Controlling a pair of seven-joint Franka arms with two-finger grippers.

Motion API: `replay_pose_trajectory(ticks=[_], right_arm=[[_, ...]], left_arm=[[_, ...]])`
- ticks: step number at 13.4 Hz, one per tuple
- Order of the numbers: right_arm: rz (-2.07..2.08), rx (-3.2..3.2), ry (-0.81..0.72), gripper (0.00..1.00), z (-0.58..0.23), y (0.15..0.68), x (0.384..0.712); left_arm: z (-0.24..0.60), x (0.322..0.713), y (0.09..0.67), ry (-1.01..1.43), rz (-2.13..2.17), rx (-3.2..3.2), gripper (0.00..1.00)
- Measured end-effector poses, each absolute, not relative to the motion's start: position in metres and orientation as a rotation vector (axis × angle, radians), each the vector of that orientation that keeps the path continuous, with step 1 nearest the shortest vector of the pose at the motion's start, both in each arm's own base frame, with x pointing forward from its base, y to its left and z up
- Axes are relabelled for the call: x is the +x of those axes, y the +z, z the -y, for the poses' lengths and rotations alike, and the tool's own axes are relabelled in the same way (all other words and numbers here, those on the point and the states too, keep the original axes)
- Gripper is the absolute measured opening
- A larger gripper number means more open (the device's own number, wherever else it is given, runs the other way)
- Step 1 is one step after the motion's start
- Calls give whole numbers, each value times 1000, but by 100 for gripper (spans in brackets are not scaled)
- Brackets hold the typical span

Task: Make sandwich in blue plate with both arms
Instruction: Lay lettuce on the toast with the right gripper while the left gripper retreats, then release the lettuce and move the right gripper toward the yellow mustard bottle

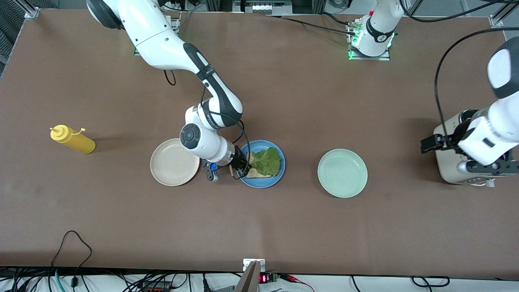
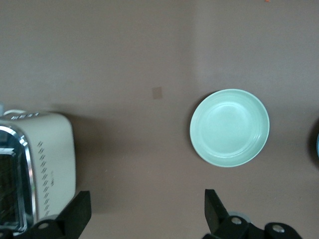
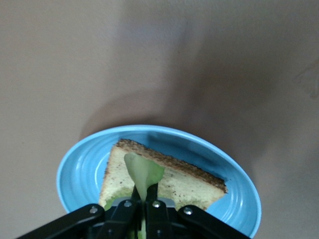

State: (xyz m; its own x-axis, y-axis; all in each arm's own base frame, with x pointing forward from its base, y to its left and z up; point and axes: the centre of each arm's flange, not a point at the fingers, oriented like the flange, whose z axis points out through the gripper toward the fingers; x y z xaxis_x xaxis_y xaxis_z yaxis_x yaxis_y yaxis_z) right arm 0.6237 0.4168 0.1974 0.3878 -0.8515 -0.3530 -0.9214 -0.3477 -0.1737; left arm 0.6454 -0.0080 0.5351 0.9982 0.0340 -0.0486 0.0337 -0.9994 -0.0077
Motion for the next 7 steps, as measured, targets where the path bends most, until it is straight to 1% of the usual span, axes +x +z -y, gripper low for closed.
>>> replay_pose_trajectory(ticks=[2,3,5,7], right_arm=[[-1546,-2307,283,15,-416,197,625],[-1546,-2306,281,28,-415,198,626],[-1547,-2301,269,46,-412,203,631],[-1530,-2344,273,69,-407,212,635]], left_arm=[[0,630,556,87,74,-3131,100],[-1,622,564,85,77,-3131,100],[1,607,571,90,73,-3129,100],[7,594,570,109,65,-3128,100]])
